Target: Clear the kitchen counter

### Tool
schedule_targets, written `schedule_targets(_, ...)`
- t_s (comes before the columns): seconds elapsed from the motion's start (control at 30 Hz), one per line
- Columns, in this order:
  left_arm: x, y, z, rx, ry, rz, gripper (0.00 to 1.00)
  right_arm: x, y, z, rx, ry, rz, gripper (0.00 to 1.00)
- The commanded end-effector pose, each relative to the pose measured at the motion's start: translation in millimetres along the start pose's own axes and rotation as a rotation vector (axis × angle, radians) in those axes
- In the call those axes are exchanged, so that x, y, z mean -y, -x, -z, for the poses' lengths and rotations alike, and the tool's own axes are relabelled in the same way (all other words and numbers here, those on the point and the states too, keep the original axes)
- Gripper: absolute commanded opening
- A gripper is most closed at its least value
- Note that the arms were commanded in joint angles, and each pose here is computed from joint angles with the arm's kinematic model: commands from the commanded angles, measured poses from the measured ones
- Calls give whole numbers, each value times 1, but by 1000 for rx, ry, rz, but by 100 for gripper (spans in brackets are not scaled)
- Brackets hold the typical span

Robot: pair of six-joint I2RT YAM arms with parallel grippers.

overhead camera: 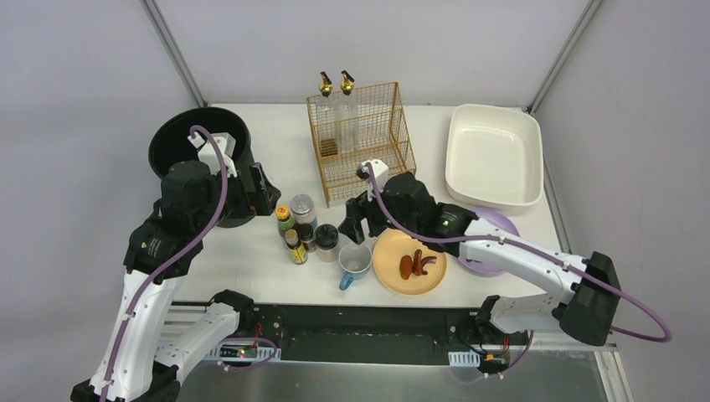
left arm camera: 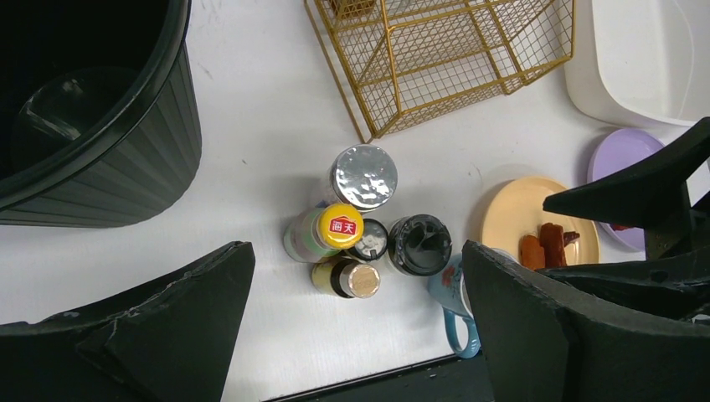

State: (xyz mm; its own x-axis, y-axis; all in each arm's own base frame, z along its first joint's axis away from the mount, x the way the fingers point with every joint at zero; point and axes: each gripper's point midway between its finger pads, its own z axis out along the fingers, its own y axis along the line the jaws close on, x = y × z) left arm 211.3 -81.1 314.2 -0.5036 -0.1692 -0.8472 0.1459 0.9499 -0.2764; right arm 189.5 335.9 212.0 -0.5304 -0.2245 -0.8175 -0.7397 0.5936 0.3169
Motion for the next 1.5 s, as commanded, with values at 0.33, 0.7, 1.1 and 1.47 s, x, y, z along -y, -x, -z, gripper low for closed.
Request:
schedule_targets(0.33,-30,13,0,64,194,103,100,-46,72,-48,166,-2,33,79)
schedule_targets(0.7,-57,17,9,95,357,133,100,-29,85,-93,122,-190,18,79)
schedule_targets(1.1,-59,17,9,92,365,112,100,-19,75,-133,31,-293,-61,80)
schedule_targets(1.47,-59,11,7,78,358,111,100,-15,52,-152,-54,-325,-92,82)
